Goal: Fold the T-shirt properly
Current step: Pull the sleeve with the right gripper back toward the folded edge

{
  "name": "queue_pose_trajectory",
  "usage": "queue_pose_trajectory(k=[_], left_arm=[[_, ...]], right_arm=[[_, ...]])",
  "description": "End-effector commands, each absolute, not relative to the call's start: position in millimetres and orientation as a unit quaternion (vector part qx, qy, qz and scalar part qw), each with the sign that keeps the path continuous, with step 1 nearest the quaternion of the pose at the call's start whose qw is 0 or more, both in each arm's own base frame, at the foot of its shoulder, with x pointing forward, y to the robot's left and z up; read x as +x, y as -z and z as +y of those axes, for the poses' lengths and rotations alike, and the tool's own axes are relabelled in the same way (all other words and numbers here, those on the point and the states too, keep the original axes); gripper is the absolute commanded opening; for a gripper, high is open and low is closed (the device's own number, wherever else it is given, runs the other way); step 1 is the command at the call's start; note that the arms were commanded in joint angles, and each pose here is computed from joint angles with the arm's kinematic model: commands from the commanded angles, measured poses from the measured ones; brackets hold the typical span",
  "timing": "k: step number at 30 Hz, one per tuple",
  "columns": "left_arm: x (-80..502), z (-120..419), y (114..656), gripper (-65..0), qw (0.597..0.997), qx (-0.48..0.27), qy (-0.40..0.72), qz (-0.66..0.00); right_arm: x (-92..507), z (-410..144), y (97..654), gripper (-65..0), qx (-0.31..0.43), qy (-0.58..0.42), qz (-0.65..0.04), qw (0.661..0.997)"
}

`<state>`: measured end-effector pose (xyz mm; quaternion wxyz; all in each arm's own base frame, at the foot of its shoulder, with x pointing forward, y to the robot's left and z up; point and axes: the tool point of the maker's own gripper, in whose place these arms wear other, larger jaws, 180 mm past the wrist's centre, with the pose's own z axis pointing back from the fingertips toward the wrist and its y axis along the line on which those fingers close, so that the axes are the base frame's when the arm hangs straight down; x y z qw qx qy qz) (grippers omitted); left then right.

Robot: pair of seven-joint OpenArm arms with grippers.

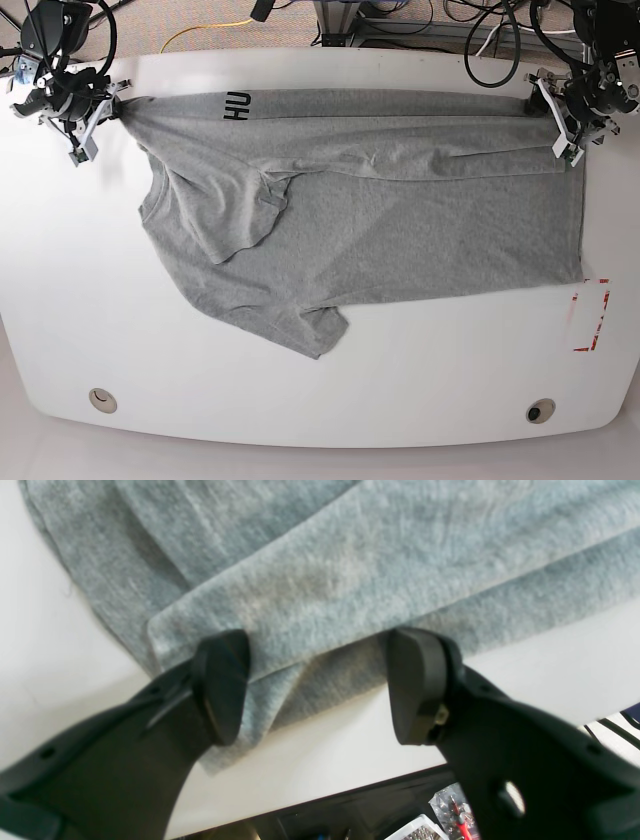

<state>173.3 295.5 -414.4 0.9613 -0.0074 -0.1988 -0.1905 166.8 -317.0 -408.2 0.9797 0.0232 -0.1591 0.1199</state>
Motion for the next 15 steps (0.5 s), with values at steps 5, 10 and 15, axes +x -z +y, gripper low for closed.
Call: queue_pose_trajectory(k=[5, 10, 15], left_arm=[[161, 304, 419, -24.9, 0.967, 0.008, 0.194, -0.166], [162, 304, 419, -24.9, 0.967, 0.009, 0.194, -0.167], [162, 303, 419, -24.9, 0.967, 0.008, 0.195, -0.166]], right_arm=[[182, -328, 385, -49.8, 0.0, -0.138, -0.184, 0.973], [181, -300, 373, -50.1, 0.028, -0.153, -0.199, 0.968], [187, -277, 360, -49.9, 0.035, -0.168, -0.228, 0.958]])
